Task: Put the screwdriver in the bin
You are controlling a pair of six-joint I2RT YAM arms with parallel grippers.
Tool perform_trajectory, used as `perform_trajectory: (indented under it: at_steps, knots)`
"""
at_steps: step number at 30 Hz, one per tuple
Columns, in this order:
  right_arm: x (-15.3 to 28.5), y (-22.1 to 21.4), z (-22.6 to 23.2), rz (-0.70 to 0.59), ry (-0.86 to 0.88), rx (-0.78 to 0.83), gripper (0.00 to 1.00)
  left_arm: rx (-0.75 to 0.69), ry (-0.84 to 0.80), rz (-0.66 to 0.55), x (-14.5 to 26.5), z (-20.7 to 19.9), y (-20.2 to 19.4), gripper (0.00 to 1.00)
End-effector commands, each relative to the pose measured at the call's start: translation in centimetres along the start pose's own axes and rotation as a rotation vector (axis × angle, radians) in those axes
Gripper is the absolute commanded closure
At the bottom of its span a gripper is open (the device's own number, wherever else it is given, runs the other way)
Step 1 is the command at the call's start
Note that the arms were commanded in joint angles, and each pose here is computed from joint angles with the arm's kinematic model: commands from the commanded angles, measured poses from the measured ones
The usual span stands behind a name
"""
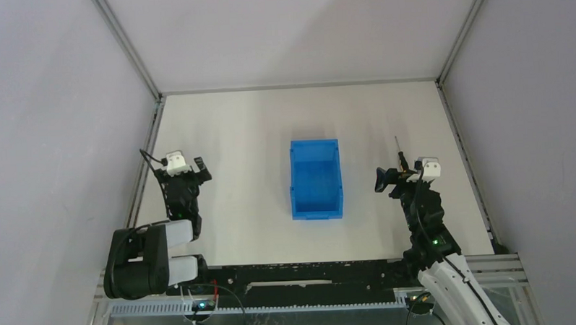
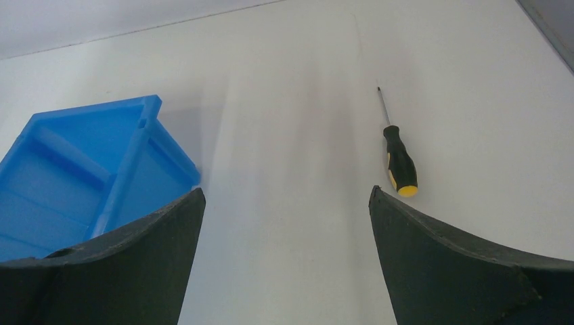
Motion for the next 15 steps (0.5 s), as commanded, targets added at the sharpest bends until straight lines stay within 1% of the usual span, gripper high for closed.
perform_trajectory:
  at_steps: [1,6,9,13,15]
  knots:
    - [-0.1,1.2,0.4,-0.046,0.013,-0.007,0.0,-0.006,-0.002,-0.065,-0.6,-0.2,2.1,0.0]
    - [-0.8,1.5,1.2,-0.041,0.041,0.005,0.0,-0.006,-0.002,-0.065,-0.6,-0.2,2.1,0.0]
    - [-1.4,3.3,1.8,-0.028,0.036,0.013,0.0,-0.006,-0.002,-0.065,-0.6,-0.2,2.1,0.0]
    - [-2.9,5.6,2.1,0.028,-0.005,0.002,0.0,-0.007,-0.002,-0.065,-0.6,-0.2,2.1,0.0]
    - [-4.3,6.1,1.9,0.113,-0.011,0.023,0.0,-0.006,-0.002,-0.064,-0.6,-0.2,2.1,0.0]
Point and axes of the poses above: each gripper's point midway between its finger pads, its own x axis back along the fingers, its own z axis along the line the jaws close on, y = z × x, the point moved 1 cm from there along x, back along the fingers, and after that the axes turned 2 degrees about -x, right-handed, at the moved point
